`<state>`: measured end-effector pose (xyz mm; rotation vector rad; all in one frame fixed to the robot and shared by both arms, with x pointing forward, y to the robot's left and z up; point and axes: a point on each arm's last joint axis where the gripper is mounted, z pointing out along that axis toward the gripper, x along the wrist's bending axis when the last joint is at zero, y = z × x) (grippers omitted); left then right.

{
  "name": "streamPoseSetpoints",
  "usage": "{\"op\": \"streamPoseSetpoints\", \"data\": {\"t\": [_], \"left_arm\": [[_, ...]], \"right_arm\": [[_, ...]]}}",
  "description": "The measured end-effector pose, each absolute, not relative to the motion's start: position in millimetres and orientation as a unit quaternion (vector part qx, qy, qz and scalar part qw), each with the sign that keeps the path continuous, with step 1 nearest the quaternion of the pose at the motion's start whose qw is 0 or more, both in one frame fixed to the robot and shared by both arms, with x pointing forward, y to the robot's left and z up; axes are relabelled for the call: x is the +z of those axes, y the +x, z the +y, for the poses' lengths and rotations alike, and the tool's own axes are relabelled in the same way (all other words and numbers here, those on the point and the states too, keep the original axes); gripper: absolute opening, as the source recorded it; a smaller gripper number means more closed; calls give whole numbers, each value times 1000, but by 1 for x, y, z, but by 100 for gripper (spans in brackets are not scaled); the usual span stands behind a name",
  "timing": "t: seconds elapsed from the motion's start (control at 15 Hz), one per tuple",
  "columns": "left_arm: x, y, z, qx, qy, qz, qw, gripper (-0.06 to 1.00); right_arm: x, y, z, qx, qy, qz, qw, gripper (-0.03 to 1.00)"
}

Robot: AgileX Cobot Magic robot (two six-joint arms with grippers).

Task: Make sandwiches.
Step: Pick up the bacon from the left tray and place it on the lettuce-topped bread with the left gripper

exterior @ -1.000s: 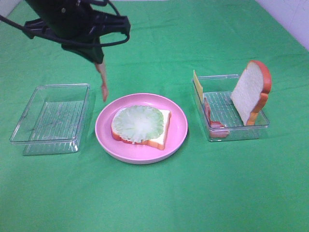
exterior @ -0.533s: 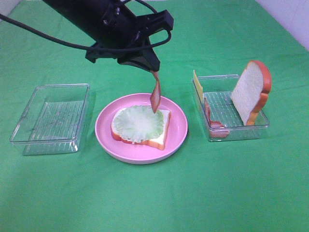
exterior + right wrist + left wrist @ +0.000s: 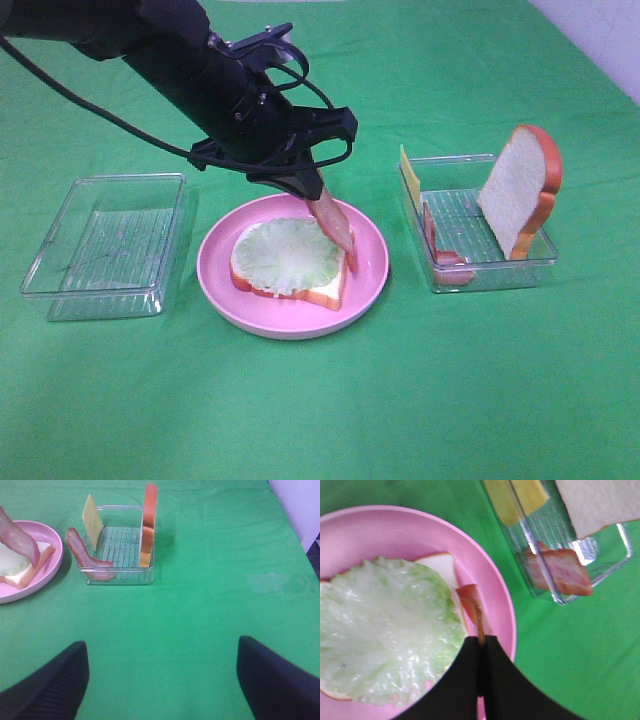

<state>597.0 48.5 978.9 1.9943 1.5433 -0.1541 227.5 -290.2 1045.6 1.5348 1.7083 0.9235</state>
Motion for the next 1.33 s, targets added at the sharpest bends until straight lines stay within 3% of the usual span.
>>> {"op": "streamPoseSetpoints", "data": {"t": [0.33,0.87,1.0,1.2,1.33], "left_arm": [[950,604,54,-17,786,564,253,0],[946,612,70,79,805,554,198,9],[946,612,70,76,802,557,201,26],[945,609,71,66,804,561,187,85],[947,607,73,62,807,561,176,96]], "right_arm": [[1046,228,-290,353,586,652,327,76],[1046,228,-290,353,586,652,327,76],[1046,228,-290,353,586,652,327,76],[1046,228,-290,353,586,652,327,76],[1046,228,-290,353,586,652,327,76]]}}
